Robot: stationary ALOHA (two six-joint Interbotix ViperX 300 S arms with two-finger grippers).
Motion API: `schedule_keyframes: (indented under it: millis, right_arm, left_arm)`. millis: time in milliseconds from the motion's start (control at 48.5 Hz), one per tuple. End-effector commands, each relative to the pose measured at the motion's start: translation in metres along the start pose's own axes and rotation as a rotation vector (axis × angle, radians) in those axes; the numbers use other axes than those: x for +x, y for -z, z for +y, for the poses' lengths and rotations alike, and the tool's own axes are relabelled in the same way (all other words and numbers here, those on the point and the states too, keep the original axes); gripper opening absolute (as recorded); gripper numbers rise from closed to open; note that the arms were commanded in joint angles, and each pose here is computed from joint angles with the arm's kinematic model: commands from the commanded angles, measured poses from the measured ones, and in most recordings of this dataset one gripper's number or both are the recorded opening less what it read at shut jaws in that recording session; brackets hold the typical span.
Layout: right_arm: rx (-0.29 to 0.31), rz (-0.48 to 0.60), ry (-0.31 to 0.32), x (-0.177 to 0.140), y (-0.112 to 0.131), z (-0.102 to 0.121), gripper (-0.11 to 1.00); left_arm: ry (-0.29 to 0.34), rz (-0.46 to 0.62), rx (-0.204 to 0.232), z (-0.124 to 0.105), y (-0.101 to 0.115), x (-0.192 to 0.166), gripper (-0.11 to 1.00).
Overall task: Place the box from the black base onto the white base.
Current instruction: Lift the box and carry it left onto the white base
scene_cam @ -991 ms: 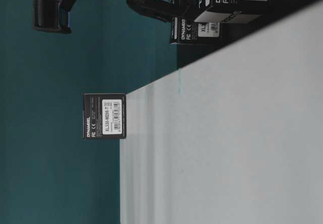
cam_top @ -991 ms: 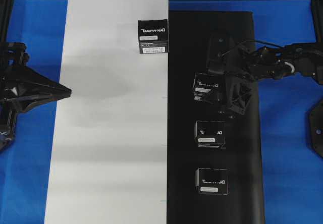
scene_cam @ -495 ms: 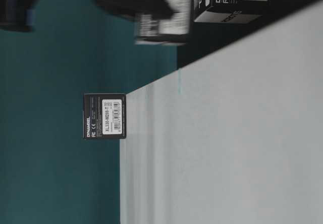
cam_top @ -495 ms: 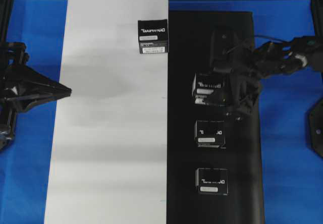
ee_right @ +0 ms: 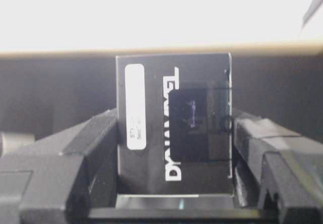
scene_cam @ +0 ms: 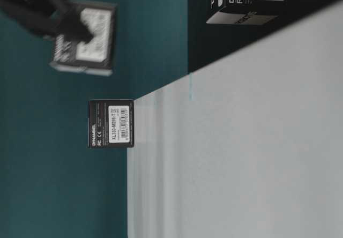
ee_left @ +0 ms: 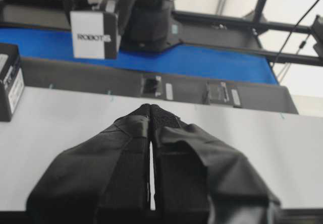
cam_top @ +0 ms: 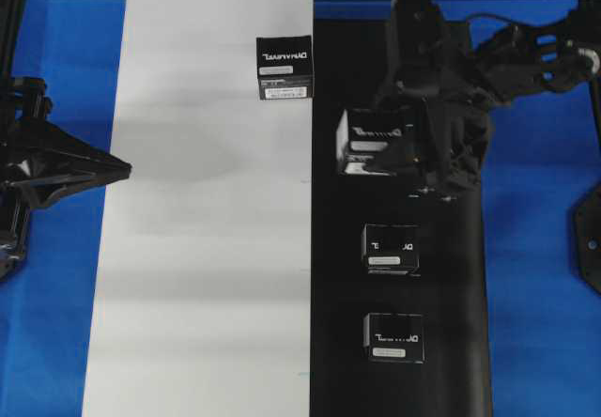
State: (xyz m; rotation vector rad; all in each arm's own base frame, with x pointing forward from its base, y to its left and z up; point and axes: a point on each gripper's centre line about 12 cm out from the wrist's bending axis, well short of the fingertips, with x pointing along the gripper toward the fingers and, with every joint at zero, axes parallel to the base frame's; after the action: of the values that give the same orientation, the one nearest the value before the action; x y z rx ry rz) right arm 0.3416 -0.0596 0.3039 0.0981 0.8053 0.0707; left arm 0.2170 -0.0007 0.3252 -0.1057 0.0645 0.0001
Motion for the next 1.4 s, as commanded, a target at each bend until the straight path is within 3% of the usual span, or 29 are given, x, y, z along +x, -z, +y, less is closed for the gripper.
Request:
schedule_keyframes:
  millis: [0,516,681,908,1383]
  right_arm:
    - [-0.015,-0.03,-0.003,-0.003,-0.014,0.002,0.49]
    - [-0.048,-0.042,-0.03,0.029,-0.053,0.007,0.49]
    - [-0.063,-0.019,-0.032,0.045,-0.053,0.009,0.49]
    - [-0.011,-0.023,-0.007,0.06,-0.052,0.004,0.49]
    - [-0.022,0.026,0.0,0.081,-0.048,0.004,0.49]
  left_arm:
    - [0.005,-0.021,0.003,-0.002,-0.008,0.001,-0.01]
    - [0.005,-0.019,0.003,-0.001,-0.007,0.001,-0.01]
    - [0.007,-0.021,0.003,-0.002,-0.007,0.0,-0.01]
    - [0.01,-0.016,0.004,-0.002,-0.006,0.001,-0.01]
    - [0.009,-0.001,0.004,-0.002,-0.005,0.0,-0.01]
